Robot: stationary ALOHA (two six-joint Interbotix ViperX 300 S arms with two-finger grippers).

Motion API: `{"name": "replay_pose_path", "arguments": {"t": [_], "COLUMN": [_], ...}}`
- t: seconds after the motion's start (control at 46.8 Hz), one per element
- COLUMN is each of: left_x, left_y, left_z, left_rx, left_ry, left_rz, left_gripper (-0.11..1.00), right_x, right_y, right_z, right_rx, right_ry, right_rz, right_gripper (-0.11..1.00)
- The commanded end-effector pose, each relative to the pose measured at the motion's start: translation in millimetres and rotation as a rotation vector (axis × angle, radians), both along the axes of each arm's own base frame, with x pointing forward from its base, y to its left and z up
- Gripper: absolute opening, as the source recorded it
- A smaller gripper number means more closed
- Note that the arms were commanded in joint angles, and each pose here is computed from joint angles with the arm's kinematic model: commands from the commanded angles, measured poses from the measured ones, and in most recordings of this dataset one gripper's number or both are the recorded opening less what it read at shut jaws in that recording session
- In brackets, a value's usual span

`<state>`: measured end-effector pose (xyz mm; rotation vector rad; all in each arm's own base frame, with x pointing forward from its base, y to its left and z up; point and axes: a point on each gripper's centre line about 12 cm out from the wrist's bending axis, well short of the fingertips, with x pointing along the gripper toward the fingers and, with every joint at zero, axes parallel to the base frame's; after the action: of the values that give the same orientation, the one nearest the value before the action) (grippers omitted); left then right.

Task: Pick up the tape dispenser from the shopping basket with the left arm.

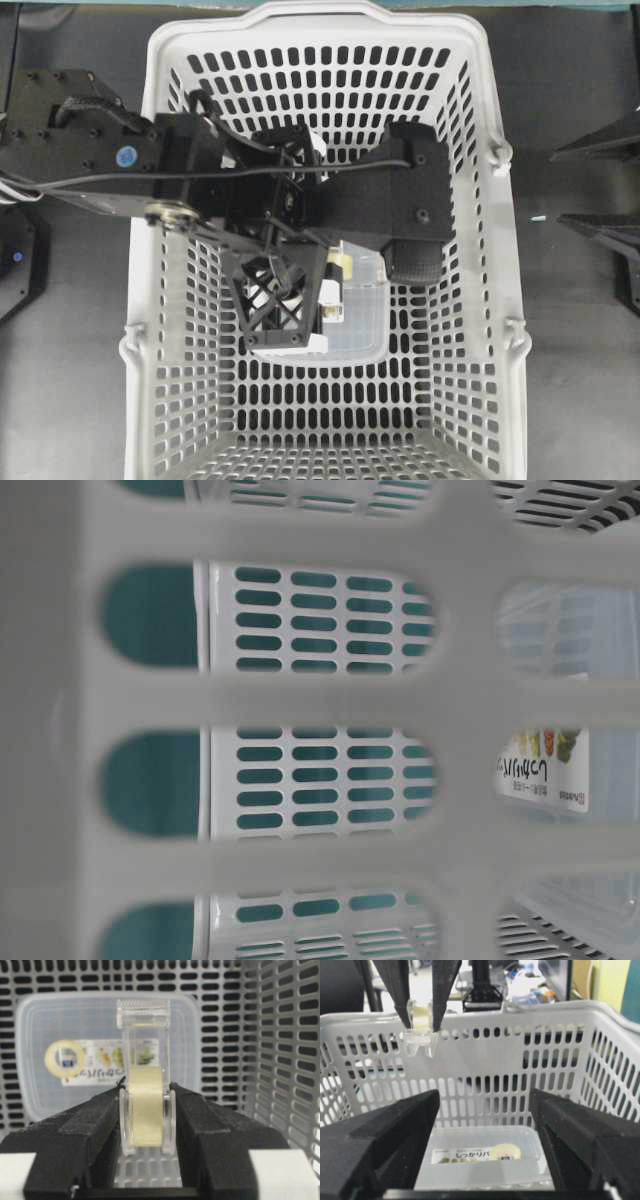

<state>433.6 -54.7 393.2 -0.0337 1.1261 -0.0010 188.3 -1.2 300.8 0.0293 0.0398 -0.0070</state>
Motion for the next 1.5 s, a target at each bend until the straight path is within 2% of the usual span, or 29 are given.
{"name": "replay_pose_path", "arguments": {"t": [0.0,1.476], "left_x": [-4.2,-3.7], "left_y": [1.6,1.1], "left_z": [15.1,7.1], "left_rx": [-0.002,0.003], "left_ry": [-0.038,-0.013], "left_rz": [0.001,0.0], "left_gripper": [0.28,0.28], "right_x": [0.5,-0.5], "right_y": [0.3,0.3], "right_z": [4.2,1.8], "right_rx": [0.003,0.003], "right_ry": [-0.017,-0.014], "right_rz": [0.001,0.001], "right_gripper": [0.7,0.7]}}
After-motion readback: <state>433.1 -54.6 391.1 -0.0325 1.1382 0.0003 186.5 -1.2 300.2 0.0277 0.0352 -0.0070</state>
